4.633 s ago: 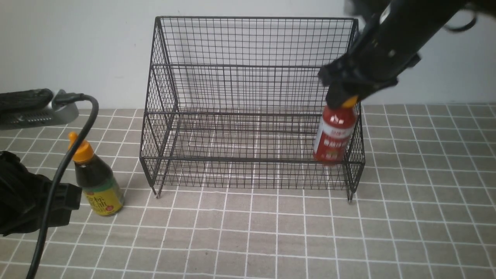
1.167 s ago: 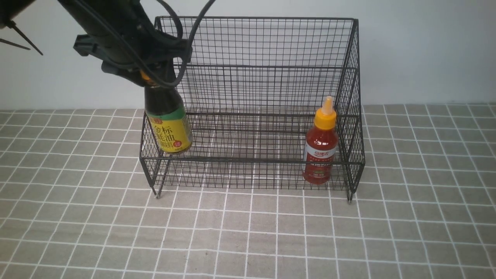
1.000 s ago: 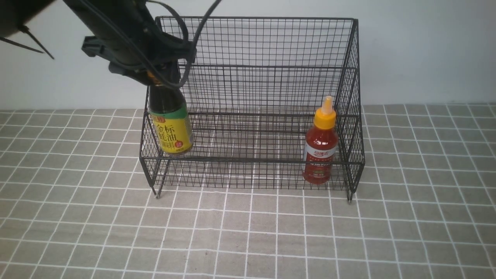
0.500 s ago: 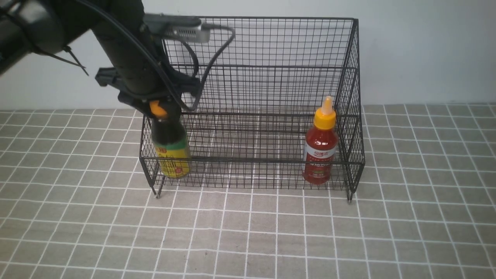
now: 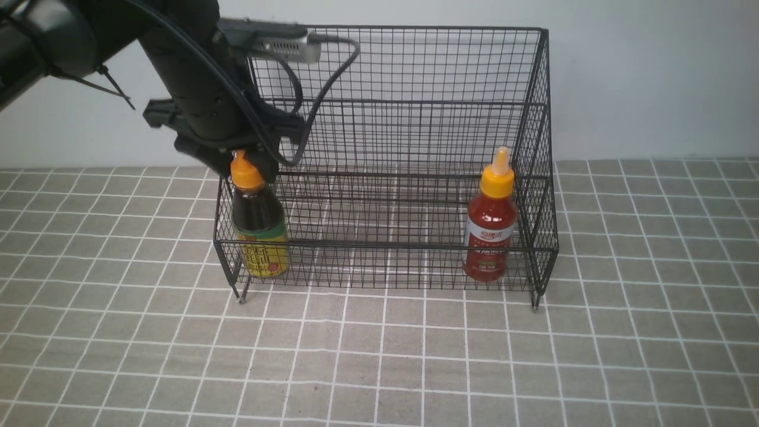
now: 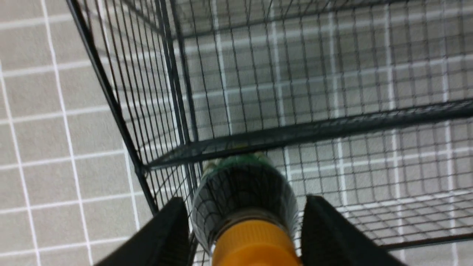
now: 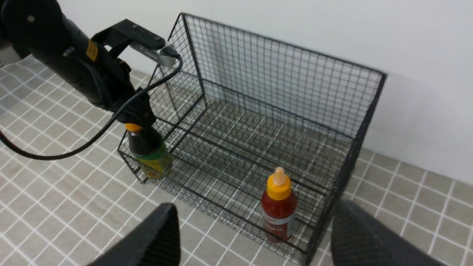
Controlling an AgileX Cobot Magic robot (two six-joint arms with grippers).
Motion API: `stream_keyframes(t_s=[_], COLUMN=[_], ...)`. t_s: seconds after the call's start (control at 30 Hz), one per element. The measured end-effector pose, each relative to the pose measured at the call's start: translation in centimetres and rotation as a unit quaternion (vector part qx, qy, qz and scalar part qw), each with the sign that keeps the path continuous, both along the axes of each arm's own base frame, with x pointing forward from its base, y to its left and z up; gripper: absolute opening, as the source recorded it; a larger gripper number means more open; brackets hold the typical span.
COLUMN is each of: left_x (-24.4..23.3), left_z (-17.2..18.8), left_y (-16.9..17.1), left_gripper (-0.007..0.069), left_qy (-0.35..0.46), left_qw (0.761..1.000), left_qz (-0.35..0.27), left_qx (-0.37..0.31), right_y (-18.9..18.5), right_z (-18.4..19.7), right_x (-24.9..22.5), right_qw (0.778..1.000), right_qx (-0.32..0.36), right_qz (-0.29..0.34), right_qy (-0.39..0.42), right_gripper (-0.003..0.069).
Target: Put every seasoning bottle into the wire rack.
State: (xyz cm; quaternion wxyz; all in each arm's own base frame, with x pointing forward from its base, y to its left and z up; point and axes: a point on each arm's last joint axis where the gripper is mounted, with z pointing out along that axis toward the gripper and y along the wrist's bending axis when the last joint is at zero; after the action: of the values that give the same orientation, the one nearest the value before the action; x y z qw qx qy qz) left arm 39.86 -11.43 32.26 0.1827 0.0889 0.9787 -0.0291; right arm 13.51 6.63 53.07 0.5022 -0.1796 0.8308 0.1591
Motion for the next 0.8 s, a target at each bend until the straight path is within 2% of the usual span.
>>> stream_keyframes(t_s=[0.1,0.17,0.27,0.37,0.53,0.63,0.67,0.8], left_x=[-0.3,-1.1,-2.8,-5.1,-11.4,-16.0,-16.0,-23.7], left_z=[1.0,2.6,5.5,8.5,12.1,11.8,11.8,9.3], left_y=[0.1,0.3,0.8,1.4,2.9,4.2,4.2,6.5], left_gripper=[0.0293,0.0193,0.0055,0.0008,-0.0007,-0.0007,-0.0007,-0.0007], left_qy=[-0.015,-0.033,-0.067,-0.102,-0.138,-0.135,-0.135,-0.161], left_qw=[1.0,0.999,0.998,0.994,0.988,0.989,0.989,0.985], left_qz=[0.0,0.0,0.0,-0.001,-0.003,-0.001,0.0,0.002], left_qx=[-0.004,-0.01,-0.02,-0.033,-0.062,-0.064,-0.064,-0.068], right_y=[-1.1,-2.4,-4.2,-5.7,-7.4,-7.9,-8.1,-8.4], right_z=[0.8,1.5,2.0,1.5,-1.9,-5.2,-5.4,-9.3], right_x=[-2.2,-4.5,-8.0,-10.7,-13.6,-14.3,-14.7,-16.0], right_qw=[0.999,0.998,0.993,0.987,0.964,0.942,0.938,0.885], right_qx=[0.003,0.005,0.012,0.026,0.081,0.129,0.137,0.203], right_qz=[-0.01,-0.023,-0.043,-0.065,-0.098,-0.115,-0.117,-0.099], right_qy=[-0.031,-0.064,-0.106,-0.142,-0.232,-0.289,-0.297,-0.406], right_gripper=[0.0275,0.0116,0.0018,-0.0006,-0.0014,-0.0014,-0.0014,-0.0014])
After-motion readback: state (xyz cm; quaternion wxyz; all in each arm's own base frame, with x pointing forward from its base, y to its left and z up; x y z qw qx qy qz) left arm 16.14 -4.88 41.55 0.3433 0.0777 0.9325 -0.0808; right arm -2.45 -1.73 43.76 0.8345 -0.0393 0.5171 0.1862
